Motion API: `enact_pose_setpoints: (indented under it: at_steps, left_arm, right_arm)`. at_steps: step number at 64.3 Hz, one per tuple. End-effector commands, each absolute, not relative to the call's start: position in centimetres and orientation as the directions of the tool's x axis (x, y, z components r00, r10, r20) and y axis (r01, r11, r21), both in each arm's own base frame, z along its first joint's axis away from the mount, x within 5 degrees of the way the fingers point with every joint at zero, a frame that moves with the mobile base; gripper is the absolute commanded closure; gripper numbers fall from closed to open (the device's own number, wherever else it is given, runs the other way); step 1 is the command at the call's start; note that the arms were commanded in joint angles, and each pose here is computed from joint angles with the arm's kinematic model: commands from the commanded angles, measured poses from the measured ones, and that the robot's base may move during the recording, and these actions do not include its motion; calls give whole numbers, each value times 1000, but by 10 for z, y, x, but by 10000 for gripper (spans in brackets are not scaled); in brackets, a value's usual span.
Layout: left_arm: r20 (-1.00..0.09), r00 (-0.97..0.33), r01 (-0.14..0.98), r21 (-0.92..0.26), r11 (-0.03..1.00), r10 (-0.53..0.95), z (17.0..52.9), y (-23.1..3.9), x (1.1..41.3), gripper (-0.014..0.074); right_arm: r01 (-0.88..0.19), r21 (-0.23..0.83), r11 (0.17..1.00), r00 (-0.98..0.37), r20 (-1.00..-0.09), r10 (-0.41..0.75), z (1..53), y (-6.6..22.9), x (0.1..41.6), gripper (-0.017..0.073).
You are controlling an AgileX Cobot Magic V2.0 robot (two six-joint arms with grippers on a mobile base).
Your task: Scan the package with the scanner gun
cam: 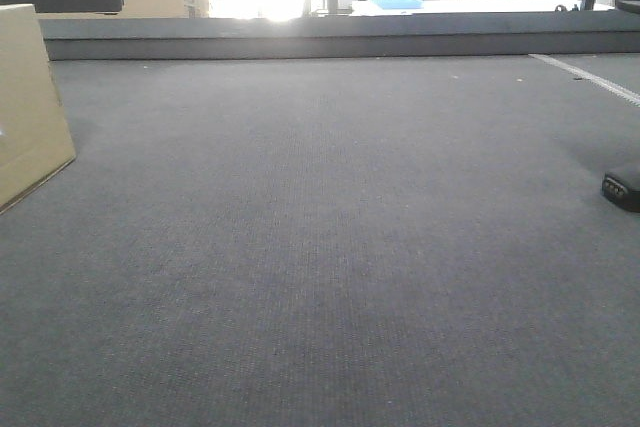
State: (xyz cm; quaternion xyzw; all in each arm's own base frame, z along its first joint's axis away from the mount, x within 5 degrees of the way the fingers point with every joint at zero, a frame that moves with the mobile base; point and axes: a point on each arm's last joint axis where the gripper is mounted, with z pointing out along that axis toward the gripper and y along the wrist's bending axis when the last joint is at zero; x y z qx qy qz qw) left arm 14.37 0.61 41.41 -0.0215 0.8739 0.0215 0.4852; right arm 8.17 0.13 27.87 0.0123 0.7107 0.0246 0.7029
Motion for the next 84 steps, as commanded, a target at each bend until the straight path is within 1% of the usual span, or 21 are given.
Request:
enact_pose_setpoints:
  at_steps: [1, 6, 16, 28, 33, 37, 45, 51, 57, 70, 84]
  left_arm:
    - [-879, -475, -56, -24, 998, -48, 407, 4, 131, 705]
    - [-907, -418, -46, -42, 998, -58, 397, 3, 124, 705]
    - [-961, -262, -24, -89, 996, -92, 372, 0, 111, 705]
    - [-985, -132, -16, -107, 994, -109, 337, 0, 97, 705]
    - [-990, -90, -14, -108, 994, -109, 325, 0, 90, 705]
    - [-990, -85, -14, -108, 994, -109, 314, 0, 83, 705]
    - [-992, -58, -9, -107, 994, -108, 304, 0, 67, 705]
    - [-994, -8, -3, -107, 994, -107, 304, 0, 54, 705]
    - [-994, 5, 0, -106, 994, -106, 303, -1, 45, 705]
    - [-993, 45, 4, -105, 994, -105, 304, -1, 36, 705]
    - [-993, 47, 5, -105, 994, -105, 305, -1, 36, 705]
  right_arm:
    - [-22, 38, 999, 15, -999, 39, 283, 2, 80, 728]
    - [-22, 38, 999, 15, -999, 39, 283, 2, 80, 728]
    - [-21, 38, 999, 12, -999, 39, 283, 2, 80, 728]
    - [-11, 89, 996, -52, -995, 88, 277, 1, 80, 728]
    - [-13, 89, 996, -37, -995, 89, 278, 1, 77, 728]
    - [-12, 89, 996, -28, -996, 89, 279, 1, 74, 728]
    - [-1, 90, 996, -49, -995, 90, 276, 0, 65, 728]
    - [1, 92, 996, -24, -995, 92, 276, -1, 56, 728]
    - [4, 94, 996, -6, -996, 94, 276, -2, 47, 728]
    - [-3, 96, 995, 59, -994, 96, 278, -2, 37, 728]
    - [-3, 96, 995, 65, -993, 96, 279, -2, 36, 728]
